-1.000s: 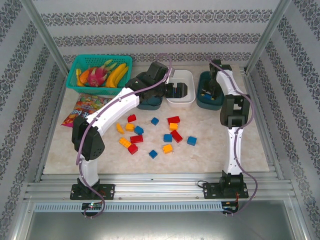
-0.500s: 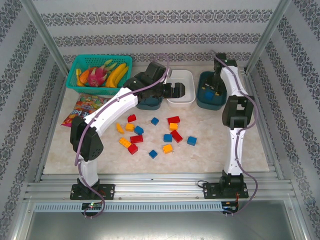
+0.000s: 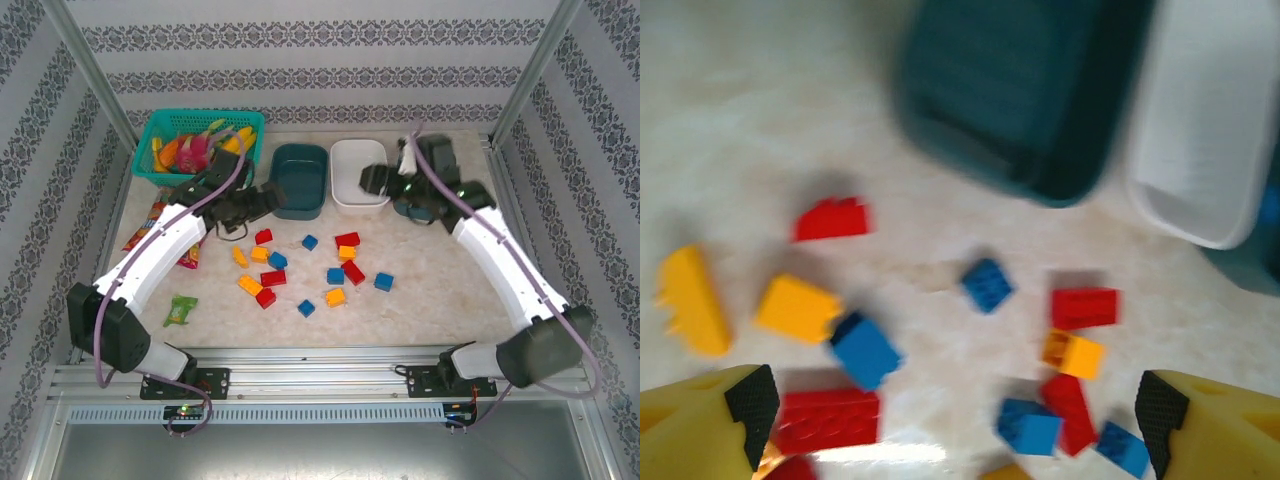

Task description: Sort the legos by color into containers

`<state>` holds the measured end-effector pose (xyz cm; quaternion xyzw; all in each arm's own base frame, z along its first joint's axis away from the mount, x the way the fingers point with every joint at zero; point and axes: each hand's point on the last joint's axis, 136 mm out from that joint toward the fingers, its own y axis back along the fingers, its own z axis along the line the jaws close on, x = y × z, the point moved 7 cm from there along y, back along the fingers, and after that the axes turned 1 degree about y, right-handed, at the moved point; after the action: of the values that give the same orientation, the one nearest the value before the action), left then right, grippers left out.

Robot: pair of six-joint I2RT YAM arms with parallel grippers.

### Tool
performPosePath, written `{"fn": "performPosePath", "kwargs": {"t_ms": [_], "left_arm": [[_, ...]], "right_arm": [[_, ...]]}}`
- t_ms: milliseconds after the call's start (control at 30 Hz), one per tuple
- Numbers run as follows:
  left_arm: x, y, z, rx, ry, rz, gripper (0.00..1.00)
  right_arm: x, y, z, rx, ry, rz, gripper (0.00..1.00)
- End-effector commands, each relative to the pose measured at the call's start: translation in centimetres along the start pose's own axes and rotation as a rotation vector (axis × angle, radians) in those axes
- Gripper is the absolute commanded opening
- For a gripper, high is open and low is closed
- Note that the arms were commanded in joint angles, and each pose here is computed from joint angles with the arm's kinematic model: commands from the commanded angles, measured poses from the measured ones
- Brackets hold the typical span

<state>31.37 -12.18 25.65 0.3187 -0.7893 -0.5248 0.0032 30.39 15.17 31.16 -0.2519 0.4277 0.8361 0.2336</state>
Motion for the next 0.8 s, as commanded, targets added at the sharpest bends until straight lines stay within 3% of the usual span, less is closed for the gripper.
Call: {"fn": "performPosePath", "kwargs": {"t_ms": [0,133,267,500,767], "left_arm": [[1.5,-1.8,4.7,-0.154,0.177,0.095,0.91],[1.8,-4.0,6.8,-0.227,0.237,0.136,0.88],[1.8,-6.5,7.9,-0.283,0.268,0.173,0.84],[1.4,-9.6,9.0,-0.349,0.283,0.223,0.78],[1.8,-10.9,10.3,-0.411,0.25,0.229,0.64]], "right_arm": [[4.8,-2.0,3.3,-0.219,0.112,0.061,0.78],[10.1,-2.1,6.4,-0.379,0.252,0.02,0.82],[12.9,-3.5,7.1,-0.398,0.296,0.089,0.84],[13.2,-4.4,7.5,-0.406,0.309,0.112,0.84],[12.9,-4.7,7.4,-0.395,0.31,0.131,0.84]]}}
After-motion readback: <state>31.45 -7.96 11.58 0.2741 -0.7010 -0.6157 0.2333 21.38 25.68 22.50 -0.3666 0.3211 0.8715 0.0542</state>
